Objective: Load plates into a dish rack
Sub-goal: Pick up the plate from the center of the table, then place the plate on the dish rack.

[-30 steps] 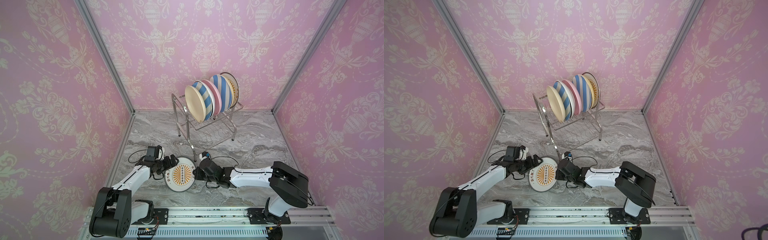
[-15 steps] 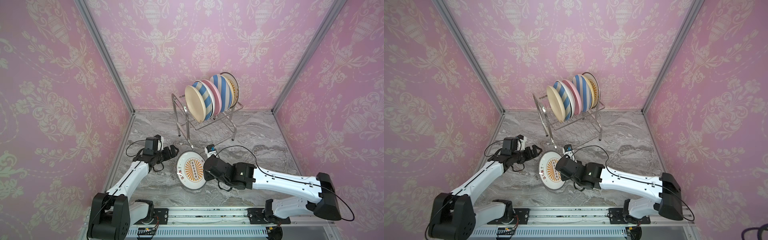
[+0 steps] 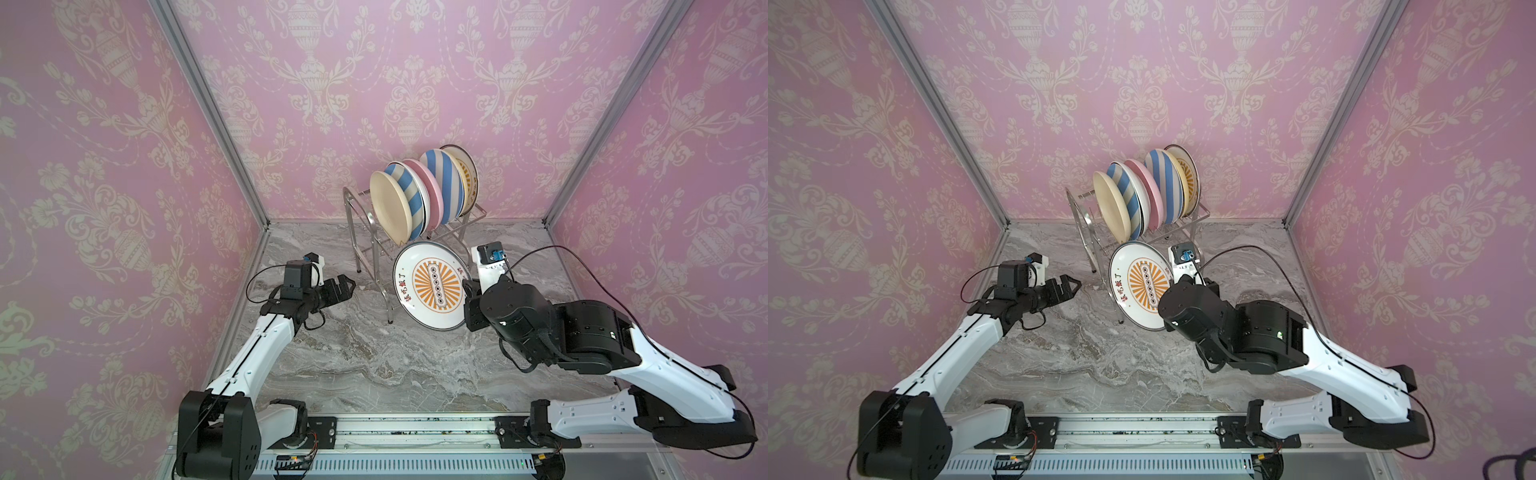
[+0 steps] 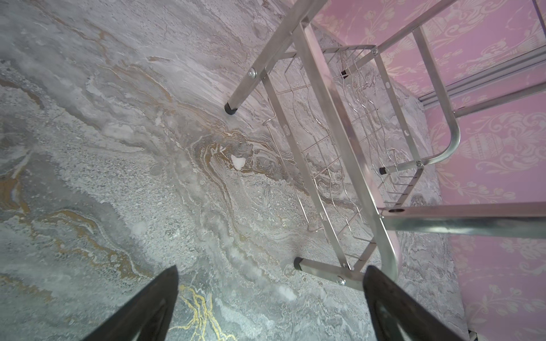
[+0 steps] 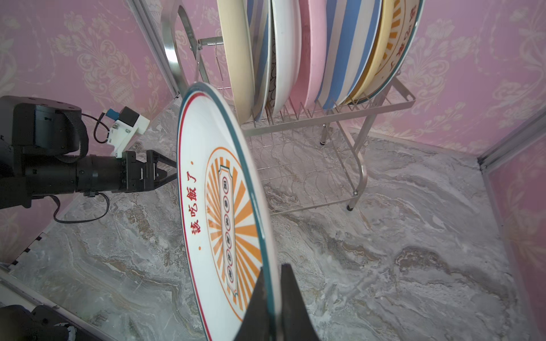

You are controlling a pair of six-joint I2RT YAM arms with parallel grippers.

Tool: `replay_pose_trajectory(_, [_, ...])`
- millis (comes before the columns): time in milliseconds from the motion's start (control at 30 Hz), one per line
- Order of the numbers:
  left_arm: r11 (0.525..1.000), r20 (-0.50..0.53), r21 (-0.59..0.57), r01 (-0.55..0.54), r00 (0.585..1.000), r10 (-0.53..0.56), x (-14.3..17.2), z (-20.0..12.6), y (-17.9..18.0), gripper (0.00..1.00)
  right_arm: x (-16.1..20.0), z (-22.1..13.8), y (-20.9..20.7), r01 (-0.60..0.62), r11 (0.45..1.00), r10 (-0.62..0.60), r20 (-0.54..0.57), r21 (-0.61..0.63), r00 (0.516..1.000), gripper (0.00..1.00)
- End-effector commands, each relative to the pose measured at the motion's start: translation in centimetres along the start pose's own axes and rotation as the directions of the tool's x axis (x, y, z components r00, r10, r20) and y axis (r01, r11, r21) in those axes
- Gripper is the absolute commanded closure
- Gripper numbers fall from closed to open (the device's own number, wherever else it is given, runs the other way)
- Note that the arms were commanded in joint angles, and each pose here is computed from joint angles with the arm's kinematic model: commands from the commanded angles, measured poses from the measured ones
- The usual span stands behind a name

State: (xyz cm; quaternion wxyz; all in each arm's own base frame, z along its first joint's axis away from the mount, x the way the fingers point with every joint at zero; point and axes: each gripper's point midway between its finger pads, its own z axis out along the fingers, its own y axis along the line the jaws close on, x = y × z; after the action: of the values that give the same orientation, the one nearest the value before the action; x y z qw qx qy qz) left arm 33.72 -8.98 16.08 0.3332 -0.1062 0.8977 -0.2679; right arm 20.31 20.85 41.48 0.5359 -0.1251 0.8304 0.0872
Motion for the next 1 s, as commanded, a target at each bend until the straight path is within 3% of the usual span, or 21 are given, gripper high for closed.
replay_pose_trajectory(0, [1.0, -0.01, -0.012, -0.017, 1.0, 0.017, 0.0, 0.0, 0.4, 0.01, -4.7, -1.7, -1.2, 0.066, 0.995, -0.075, 0.13, 0.068, 0.989, 1.0])
replay_pose_trajectory(267, [1.0, -0.025, -0.01, -0.024, 0.999, 0.024, 0.3, -0.1, 0.4, 0.01, -11.5, -1.8, 0.1, 0.074, 0.975, -0.143, 0.33, 0.211, 0.933, 1.0])
replay_pose_trajectory(367, [1.0, -0.026, 0.013, -0.014, 1.0, 0.014, 0.6, -0.1, 0.2, 0.01, -12.9, -1.2, 0.8, 0.092, 0.957, -0.191, 0.356, 0.276, 0.915, 1.0])
replay_pose_trajectory(500, [1.0, -0.032, 0.019, 0.005, 0.999, -0.005, 1.4, 0.0, 0.5, 0.01, -14.2, -0.3, 1.0, 0.031, 0.978, -0.113, 0.398, 0.207, 0.911, 1.0])
replay_pose_trajectory(967, [0.999, 0.036, 0.052, -0.017, 0.999, 0.015, 1.5, -1.5, -0.1, 0.01, -16.4, 5.8, 3.4, 0.05, 0.969, -0.139, 0.369, 0.241, 0.919, 1.0])
